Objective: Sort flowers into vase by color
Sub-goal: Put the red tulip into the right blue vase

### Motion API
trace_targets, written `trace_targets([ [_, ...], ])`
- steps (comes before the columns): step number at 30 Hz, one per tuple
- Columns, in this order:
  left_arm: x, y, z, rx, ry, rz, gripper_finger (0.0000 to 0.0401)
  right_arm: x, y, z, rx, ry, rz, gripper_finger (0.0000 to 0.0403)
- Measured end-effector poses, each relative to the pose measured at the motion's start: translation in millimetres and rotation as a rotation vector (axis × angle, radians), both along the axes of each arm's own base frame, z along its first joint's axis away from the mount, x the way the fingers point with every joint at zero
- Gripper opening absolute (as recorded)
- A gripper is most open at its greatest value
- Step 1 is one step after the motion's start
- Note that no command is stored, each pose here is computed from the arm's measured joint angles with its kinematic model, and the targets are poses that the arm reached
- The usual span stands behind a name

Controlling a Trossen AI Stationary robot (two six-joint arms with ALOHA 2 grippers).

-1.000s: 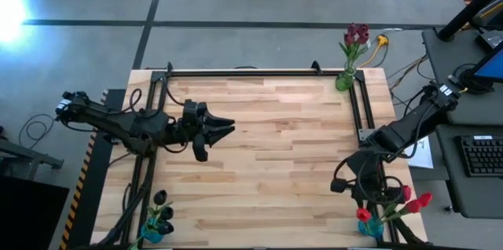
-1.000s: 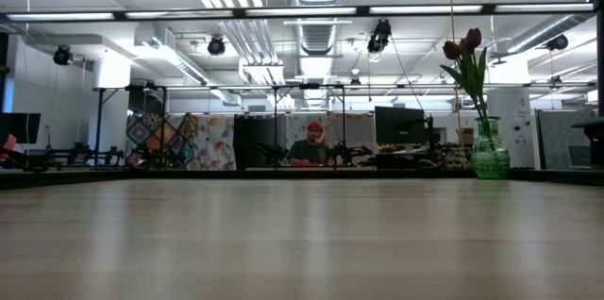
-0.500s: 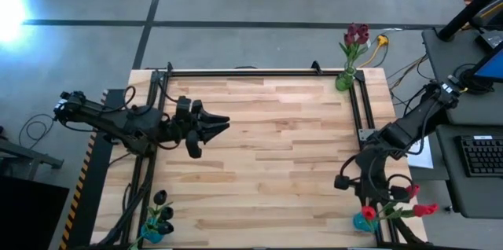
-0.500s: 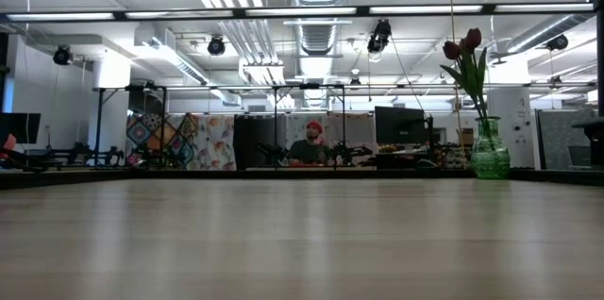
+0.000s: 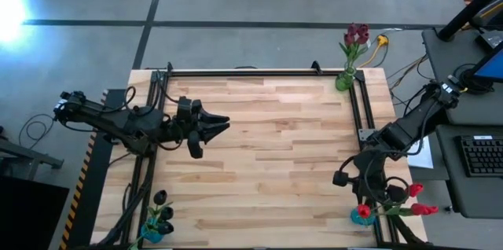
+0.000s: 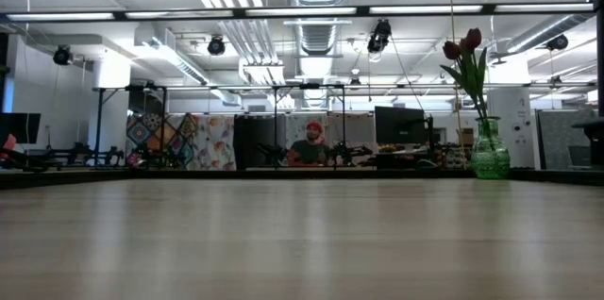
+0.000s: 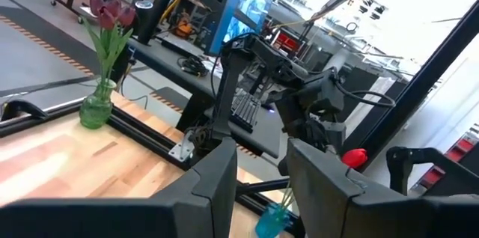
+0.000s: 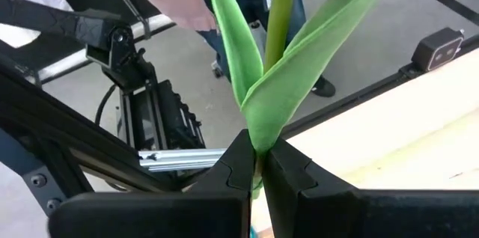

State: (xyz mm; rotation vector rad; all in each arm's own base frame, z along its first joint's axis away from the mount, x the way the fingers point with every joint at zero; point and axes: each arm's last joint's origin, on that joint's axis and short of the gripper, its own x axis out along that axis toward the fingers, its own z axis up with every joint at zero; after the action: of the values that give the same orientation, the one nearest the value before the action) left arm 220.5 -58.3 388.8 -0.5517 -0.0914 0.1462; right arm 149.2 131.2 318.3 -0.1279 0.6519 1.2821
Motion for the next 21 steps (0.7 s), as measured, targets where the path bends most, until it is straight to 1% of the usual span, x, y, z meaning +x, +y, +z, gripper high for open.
trace_targets([
  [2, 0.0, 0.0, -0.2, -0.002, 0.001, 0.000, 0.0107, 0.1, 0.0, -0.1, 0.000, 0.011, -0.009, 0.0012],
  [5, 0.1, -0.2, -1.6, -0.054, 0.007, -0.006, 0.0107, 0.2, 0.1, -0.2, 0.002, 0.026, -0.019, 0.0012],
  [7, 0.2, -1.0, -1.7, -0.069, 0.005, -0.027, 0.0107, 0.2, 0.0, -0.2, 0.001, 0.026, -0.019, 0.0012],
  [15, -0.2, -0.8, -1.7, -0.068, 0.007, -0.030, 0.0107, -0.5, -0.2, -0.3, 0.009, 0.068, -0.033, 0.0013],
  [21, -0.5, -0.8, -1.5, -0.048, 0.009, -0.029, 0.0107, -1.0, -0.6, -1.0, 0.004, 0.087, -0.040, 0.0013],
])
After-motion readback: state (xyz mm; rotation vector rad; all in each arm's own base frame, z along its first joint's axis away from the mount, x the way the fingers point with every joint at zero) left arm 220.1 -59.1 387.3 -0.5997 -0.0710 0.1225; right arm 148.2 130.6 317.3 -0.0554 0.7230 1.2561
